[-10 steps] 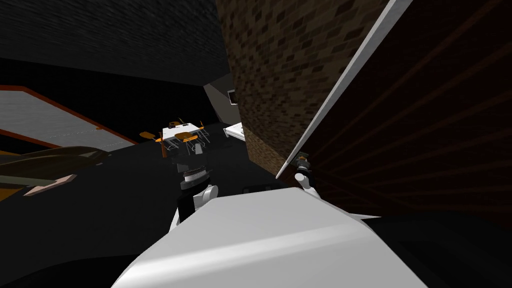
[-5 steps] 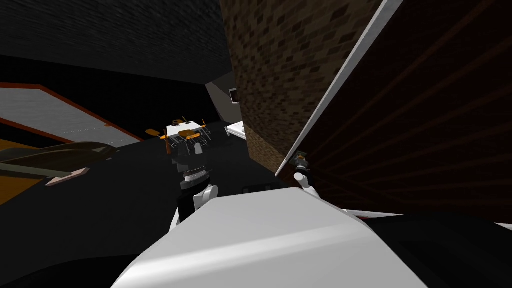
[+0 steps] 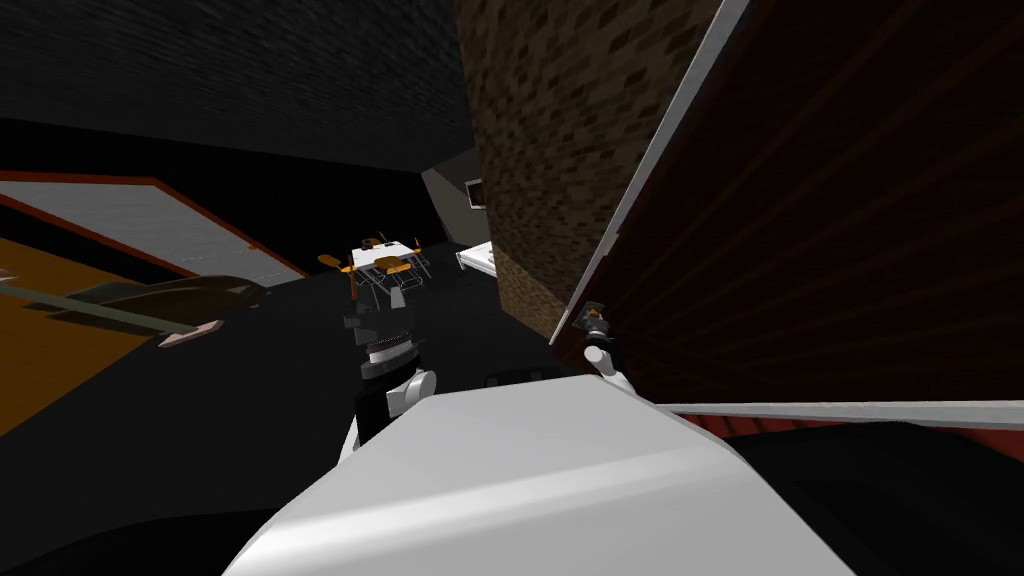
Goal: Pull the door open
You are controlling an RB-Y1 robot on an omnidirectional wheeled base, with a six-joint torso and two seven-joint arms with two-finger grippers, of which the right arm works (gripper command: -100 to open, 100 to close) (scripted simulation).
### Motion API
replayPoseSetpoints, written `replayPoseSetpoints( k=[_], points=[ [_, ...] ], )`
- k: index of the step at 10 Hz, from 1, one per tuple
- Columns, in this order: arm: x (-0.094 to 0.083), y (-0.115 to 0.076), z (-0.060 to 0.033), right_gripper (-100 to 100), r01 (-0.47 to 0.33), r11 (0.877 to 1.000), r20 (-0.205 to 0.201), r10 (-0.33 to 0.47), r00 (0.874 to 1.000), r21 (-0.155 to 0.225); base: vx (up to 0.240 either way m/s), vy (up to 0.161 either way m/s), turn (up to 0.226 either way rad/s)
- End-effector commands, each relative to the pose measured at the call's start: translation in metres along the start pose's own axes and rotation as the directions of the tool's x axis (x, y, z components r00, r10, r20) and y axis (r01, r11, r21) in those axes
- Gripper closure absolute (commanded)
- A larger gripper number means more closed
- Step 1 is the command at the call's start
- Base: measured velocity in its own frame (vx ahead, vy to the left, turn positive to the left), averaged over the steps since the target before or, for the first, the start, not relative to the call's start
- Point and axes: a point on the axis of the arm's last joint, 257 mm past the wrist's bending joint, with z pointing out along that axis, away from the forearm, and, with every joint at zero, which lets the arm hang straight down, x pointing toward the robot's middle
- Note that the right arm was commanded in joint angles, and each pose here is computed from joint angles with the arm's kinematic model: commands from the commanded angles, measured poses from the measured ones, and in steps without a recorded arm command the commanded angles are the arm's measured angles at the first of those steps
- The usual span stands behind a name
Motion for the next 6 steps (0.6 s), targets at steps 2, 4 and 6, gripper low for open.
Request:
replayPoseSetpoints(
  k=[2, 4, 6],
  points=[
    [0.001, -0.005, 0.0002, 100, -0.002, 1.000, -0.001, 0.002, 1.000, 0.014, -0.167, 0.031, 0.036],
    [-0.001, -0.017, -0.0036, 100, -0.004, 0.999, 0.004, 0.004, 1.000, 0.050, -0.220, -0.010, 0.109],
    [0.000, -0.027, -0.0061, 100, -0.005, 0.997, 0.001, 0.005, 1.000, 0.079, -0.267, 0.002, 0.102]
  ],
)
